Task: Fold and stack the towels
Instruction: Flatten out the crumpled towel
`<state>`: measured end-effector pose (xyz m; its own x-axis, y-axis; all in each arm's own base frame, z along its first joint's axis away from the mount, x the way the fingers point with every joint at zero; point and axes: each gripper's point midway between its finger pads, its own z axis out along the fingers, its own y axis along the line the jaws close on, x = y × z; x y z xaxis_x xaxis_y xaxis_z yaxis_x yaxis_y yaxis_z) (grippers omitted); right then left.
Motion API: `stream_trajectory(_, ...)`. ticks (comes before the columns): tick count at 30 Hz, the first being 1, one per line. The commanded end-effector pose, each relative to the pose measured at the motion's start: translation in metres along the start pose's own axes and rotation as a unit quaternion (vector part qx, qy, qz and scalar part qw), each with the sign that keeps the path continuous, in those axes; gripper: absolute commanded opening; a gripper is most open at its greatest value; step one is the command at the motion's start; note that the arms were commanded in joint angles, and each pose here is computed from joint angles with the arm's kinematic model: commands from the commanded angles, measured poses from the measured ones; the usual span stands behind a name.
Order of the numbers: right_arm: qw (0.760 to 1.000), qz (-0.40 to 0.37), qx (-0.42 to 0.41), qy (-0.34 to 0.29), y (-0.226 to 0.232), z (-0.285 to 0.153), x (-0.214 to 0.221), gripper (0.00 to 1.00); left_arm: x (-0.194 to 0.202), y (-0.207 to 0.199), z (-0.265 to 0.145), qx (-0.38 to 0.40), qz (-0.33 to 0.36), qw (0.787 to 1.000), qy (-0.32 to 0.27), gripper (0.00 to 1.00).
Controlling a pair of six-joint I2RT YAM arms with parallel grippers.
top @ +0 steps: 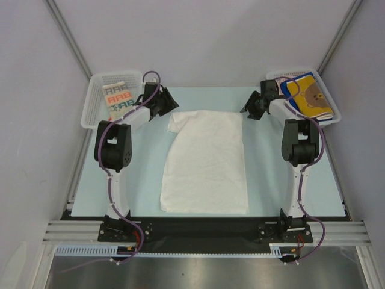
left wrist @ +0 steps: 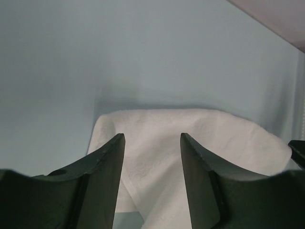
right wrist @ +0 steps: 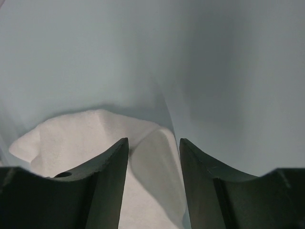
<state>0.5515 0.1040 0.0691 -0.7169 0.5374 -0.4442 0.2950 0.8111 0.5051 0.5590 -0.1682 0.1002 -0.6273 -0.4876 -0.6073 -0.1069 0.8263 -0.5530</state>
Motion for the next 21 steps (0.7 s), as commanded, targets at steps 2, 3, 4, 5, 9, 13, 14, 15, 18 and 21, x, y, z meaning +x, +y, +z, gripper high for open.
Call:
stream_trajectory(2,0.999,-0.014,-0.044,0.004,0.031,-0.004,-0.011,0.53,-0.023,-0.018,0.006,0.043,0.019,0.999,-0.004,0.56)
stream_trajectory(3,0.999,-0.011,-0.044,0.004,0.031,-0.004,-0.011,0.53,-0.019,-0.015,0.009,0.04,0.017,0.999,0.002,0.56)
stream_trajectory(4,0.999,-0.006,-0.043,0.005,0.03,-0.003,-0.011,0.53,-0.019,-0.016,0.01,0.041,0.016,0.999,0.004,0.56)
stream_trajectory(5,0.999,0.001,-0.043,0.01,0.029,-0.001,-0.008,0.53,-0.017,-0.015,0.011,0.04,0.012,0.999,0.007,0.56)
stream_trajectory(9,0.999,0.01,-0.046,0.018,0.027,0.004,-0.003,0.53,-0.005,0.002,0.012,0.0,0.001,1.0,0.03,0.56)
stream_trajectory(13,0.998,0.015,-0.05,0.027,0.029,0.009,0.003,0.53,0.004,0.011,0.013,-0.009,-0.009,0.999,0.041,0.57)
stream_trajectory(14,0.998,0.014,-0.05,0.026,0.029,0.009,0.003,0.53,0.005,0.01,0.014,-0.006,-0.009,0.999,0.042,0.57)
stream_trajectory(15,0.998,0.015,-0.047,0.024,0.028,0.01,0.003,0.53,0.005,0.01,0.014,-0.004,-0.009,0.999,0.042,0.57)
stream_trajectory(18,0.998,0.02,-0.05,0.025,0.03,0.01,0.003,0.53,0.014,0.015,0.019,-0.011,-0.013,0.998,0.057,0.57)
stream_trajectory(21,0.998,0.021,-0.053,0.028,0.032,0.013,0.004,0.52,0.012,0.015,0.02,-0.012,-0.014,0.998,0.054,0.58)
